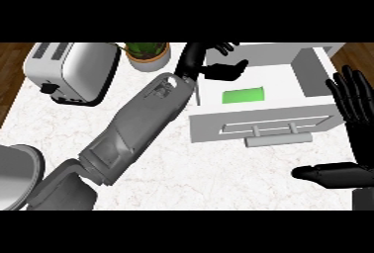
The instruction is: Pick up the cup, place it into the drawer and close the drawer
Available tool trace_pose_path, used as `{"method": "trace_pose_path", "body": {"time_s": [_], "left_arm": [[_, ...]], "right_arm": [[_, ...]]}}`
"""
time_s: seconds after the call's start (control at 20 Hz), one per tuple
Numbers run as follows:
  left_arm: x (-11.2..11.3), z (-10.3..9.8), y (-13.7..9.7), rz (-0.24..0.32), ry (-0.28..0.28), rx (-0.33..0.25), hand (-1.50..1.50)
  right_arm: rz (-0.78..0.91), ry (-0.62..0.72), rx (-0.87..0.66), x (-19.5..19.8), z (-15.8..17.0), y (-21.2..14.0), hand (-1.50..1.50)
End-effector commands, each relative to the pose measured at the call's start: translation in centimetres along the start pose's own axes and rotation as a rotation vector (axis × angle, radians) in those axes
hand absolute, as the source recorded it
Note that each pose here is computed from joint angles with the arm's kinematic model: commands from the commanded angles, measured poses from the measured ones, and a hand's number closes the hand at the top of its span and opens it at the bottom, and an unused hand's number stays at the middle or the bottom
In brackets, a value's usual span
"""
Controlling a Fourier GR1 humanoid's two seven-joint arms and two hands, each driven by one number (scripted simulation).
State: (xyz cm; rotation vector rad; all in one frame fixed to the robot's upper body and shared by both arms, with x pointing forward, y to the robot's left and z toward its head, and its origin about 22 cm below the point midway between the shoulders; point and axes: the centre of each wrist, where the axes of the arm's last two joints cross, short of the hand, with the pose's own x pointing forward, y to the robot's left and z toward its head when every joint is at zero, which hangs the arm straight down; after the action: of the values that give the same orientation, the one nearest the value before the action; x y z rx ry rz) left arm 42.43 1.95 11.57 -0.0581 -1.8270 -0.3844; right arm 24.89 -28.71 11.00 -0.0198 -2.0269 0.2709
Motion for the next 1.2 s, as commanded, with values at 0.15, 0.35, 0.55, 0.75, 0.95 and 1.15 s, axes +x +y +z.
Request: {"method": "trace_pose_path", "body": {"time_s": [0.15,0.35,0.55,0.75,0.95,1.15], "left_arm": [[-1.2,1.3,-1.3,-0.122,0.039,-0.014,-1.50],[-0.5,1.0,-1.4,-0.054,-0.033,0.044,-1.50],[1.7,0.5,-2.1,-0.002,-0.112,0.032,-1.50],[1.6,0.5,-1.9,0.068,-0.156,0.069,-1.50],[3.5,-0.3,-2.0,0.092,-0.147,0.070,-1.50],[4.2,-1.1,0.5,0.150,-0.129,0.108,-1.50]], "right_arm": [[-0.011,-0.017,0.013,0.9,-0.5,-0.2,-1.50],[-0.039,-0.017,0.017,0.3,0.4,-0.9,-1.50],[-0.183,-0.033,0.072,-0.5,0.2,-0.5,-1.50],[-0.145,-0.045,0.156,2.4,0.4,0.1,1.50],[0.031,-0.020,0.255,3.5,0.1,-2.2,1.50],[0.098,0.023,0.295,4.0,0.5,-0.7,1.50]]}}
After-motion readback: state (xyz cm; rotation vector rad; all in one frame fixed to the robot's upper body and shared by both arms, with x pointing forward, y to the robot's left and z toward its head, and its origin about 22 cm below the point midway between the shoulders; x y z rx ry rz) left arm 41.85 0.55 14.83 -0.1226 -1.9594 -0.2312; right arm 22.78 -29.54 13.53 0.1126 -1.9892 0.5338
